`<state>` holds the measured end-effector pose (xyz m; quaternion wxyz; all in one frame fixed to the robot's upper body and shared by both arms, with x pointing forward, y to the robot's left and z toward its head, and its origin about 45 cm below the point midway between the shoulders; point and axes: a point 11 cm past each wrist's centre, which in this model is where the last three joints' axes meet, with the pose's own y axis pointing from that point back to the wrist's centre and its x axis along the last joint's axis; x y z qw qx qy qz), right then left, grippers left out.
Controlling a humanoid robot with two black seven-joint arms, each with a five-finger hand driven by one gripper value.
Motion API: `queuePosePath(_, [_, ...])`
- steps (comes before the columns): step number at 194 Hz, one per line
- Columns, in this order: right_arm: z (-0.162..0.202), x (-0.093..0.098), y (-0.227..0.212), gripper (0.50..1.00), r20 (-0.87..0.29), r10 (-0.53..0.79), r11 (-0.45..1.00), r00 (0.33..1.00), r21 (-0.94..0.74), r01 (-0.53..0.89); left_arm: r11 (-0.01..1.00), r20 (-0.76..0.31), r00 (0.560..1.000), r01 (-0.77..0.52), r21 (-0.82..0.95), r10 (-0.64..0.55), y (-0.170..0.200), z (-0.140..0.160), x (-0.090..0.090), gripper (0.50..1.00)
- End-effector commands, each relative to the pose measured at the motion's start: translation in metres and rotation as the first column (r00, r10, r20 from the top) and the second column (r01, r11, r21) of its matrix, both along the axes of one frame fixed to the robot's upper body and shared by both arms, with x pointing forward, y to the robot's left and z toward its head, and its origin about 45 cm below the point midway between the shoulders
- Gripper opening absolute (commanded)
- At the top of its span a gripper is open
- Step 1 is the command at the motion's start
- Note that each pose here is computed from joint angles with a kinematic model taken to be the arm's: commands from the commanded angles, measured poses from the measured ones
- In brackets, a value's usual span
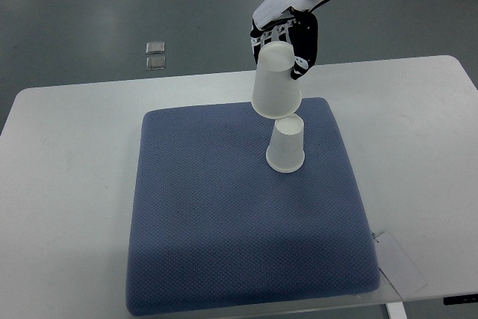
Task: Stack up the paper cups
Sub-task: 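Carry the cup over the cup on the pad and lower it, then press the held cup down onto the cup on the pad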
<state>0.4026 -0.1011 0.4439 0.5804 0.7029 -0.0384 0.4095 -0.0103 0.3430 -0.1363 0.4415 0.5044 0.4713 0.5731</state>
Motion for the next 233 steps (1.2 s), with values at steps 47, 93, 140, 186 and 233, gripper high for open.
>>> queuePosePath(47, [-0.025, 0.006, -0.007, 0.715, -0.047, -0.028, 1.000, 0.998, -0.005, 0.027, 1.000, -0.001, 1.000, 0.000, -0.001, 0.000, 0.000, 0.000, -0.001, 1.000])
queuePosePath(93, [-0.041, 0.010, -0.015, 0.717, -0.082, -0.053, 0.999, 0.995, 0.000, 0.053, 1.000, 0.001, 1.000, -0.001, 0.000, 0.001, 0.000, 0.000, 0.000, 1.000])
queuePosePath(140, [-0.050, 0.014, -0.019, 0.717, -0.092, -0.075, 0.997, 0.993, 0.012, 0.076, 1.000, -0.001, 1.000, 0.000, 0.000, 0.000, 0.000, 0.000, -0.001, 1.000])
queuePosePath(186, [-0.050, 0.019, -0.020, 0.717, -0.071, -0.092, 0.994, 0.993, 0.045, 0.095, 1.000, 0.001, 1.000, -0.001, -0.001, 0.001, 0.000, 0.000, 0.000, 1.000])
queuePosePath(233, [-0.052, 0.019, -0.021, 0.721, -0.083, -0.103, 0.993, 0.991, 0.057, 0.108, 1.000, 0.001, 1.000, -0.001, 0.002, 0.001, 0.001, 0.000, 0.000, 1.000])
